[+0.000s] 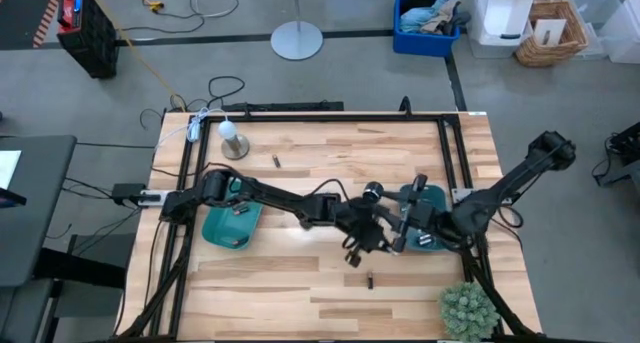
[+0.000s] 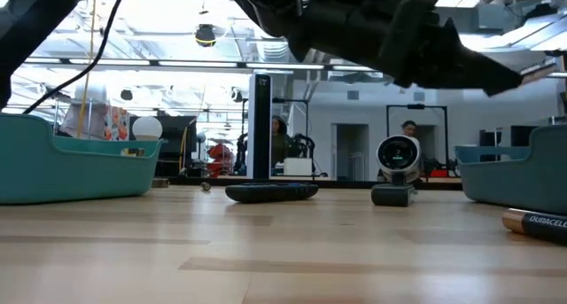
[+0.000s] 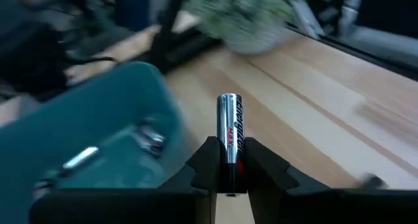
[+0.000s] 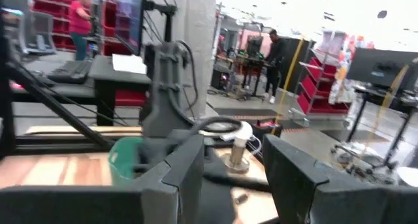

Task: Sort batteries
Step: Put the silver battery into the blue bin

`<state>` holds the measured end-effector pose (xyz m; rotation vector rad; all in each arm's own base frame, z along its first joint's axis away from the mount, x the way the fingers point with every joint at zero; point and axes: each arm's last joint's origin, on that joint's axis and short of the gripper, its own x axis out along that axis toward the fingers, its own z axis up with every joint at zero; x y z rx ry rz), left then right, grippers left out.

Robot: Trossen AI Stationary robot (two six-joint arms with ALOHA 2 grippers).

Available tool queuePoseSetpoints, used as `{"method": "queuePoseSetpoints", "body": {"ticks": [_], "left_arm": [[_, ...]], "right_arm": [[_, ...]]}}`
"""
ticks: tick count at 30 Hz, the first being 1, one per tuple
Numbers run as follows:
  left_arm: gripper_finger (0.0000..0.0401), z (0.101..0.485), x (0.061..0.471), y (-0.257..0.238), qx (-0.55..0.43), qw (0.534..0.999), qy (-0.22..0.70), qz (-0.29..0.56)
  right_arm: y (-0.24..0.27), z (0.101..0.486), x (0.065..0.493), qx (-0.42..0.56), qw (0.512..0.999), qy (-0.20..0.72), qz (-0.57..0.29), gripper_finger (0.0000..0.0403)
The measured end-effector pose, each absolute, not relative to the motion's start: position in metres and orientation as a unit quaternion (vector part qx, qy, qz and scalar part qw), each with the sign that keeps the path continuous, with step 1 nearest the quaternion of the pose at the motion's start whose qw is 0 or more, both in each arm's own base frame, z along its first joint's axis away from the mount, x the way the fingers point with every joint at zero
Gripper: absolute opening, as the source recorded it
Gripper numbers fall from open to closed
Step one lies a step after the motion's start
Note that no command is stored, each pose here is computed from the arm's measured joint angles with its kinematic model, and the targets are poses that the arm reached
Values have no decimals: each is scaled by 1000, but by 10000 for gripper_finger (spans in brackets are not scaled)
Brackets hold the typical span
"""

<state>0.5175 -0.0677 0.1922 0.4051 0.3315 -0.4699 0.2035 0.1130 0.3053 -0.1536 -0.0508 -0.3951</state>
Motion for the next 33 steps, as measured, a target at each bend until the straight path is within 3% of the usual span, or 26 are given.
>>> {"method": "queuePoseSetpoints", "body": {"ticks": [15,33], "left_arm": [[47,228,535,-22,151,980,82,-104],[48,231,537,7,145,983,85,-72]], "right_arm": [[118,319,187,-74,981,-51,-172,172],[114,328,187,-85,976,-79,-186,172]]}}
